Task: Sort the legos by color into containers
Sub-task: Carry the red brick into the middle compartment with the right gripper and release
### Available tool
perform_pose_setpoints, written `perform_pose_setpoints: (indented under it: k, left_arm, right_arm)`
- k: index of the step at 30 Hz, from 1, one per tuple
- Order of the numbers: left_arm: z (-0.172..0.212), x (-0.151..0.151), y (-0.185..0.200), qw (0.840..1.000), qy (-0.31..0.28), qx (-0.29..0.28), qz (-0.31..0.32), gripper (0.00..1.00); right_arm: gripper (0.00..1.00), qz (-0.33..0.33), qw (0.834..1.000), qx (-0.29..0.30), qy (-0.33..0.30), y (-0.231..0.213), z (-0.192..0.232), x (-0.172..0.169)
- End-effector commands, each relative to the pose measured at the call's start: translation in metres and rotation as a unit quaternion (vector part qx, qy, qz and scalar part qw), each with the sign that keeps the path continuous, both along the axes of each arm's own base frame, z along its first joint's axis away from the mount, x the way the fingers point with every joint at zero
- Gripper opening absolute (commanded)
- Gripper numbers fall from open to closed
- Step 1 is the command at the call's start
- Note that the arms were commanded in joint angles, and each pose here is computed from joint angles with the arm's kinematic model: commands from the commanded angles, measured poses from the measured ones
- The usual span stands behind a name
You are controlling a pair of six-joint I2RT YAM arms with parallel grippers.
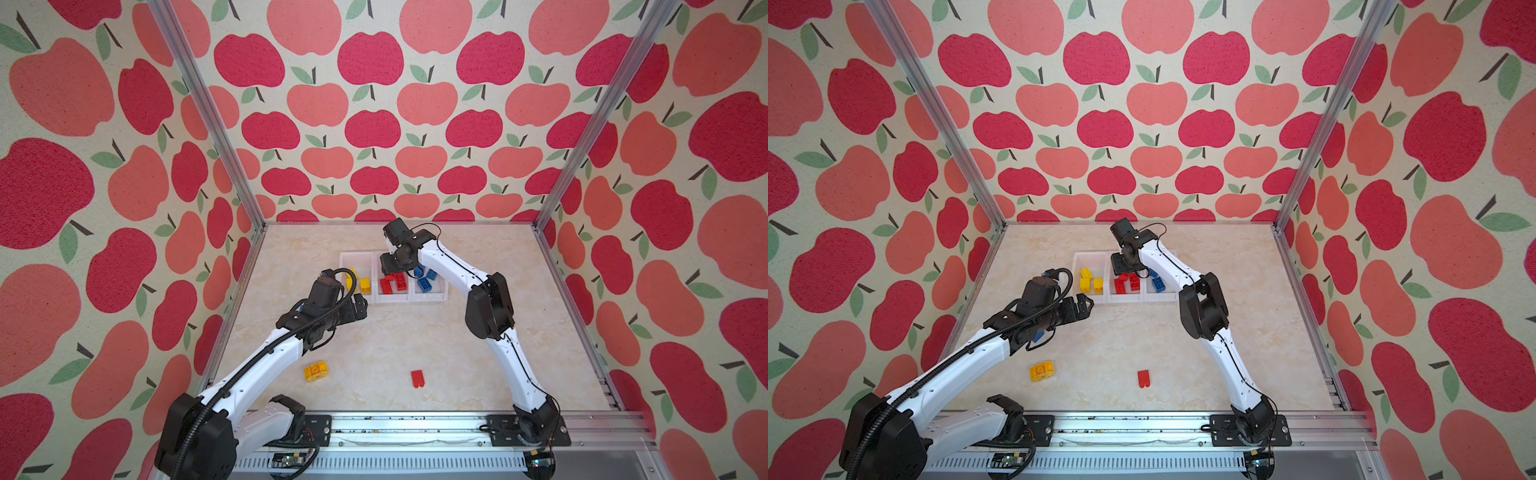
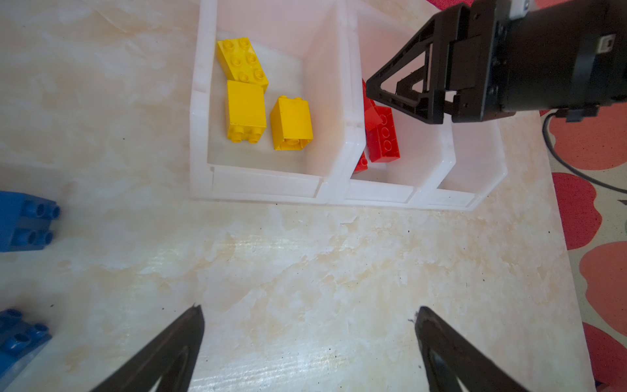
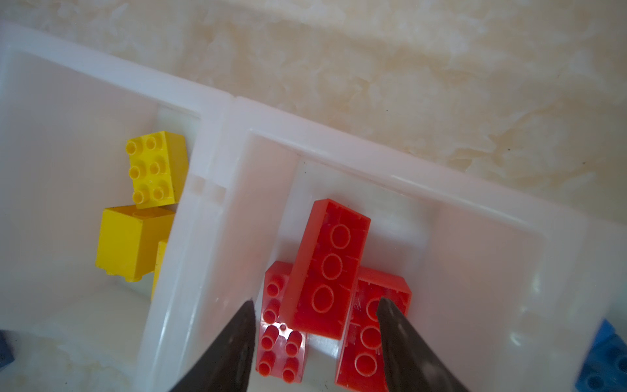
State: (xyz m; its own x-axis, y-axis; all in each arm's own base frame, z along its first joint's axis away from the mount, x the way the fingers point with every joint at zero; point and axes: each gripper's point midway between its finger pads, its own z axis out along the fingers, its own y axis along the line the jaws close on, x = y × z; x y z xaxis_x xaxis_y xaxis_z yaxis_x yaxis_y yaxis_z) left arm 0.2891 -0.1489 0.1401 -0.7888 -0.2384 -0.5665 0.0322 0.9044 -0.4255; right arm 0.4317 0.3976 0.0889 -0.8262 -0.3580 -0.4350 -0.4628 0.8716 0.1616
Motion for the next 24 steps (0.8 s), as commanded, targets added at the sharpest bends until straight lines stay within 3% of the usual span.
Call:
perform_pose_setpoints:
  k: [1,13,24]
  left_arm:
    - [-0.003,-0.004,0.007,1.000,0.009,0.005,0.013,0.99]
    - [0.000,-0.011,0.016,0.999,0.015,0.017,0.029,0.99]
    - [-0.013,-0.013,0.050,0.993,0.058,0.056,0.088,0.99]
  right_arm:
    - [0.60,0.005,1.000,-0.002,0.003,-0.001,0.005,-0.002]
    - [0.68,0.005,1.000,0.015,-0.005,-0.011,0.035,-0.022]
    - [0.75,0.011,0.999,0.034,-0.010,-0.031,0.070,-0.074]
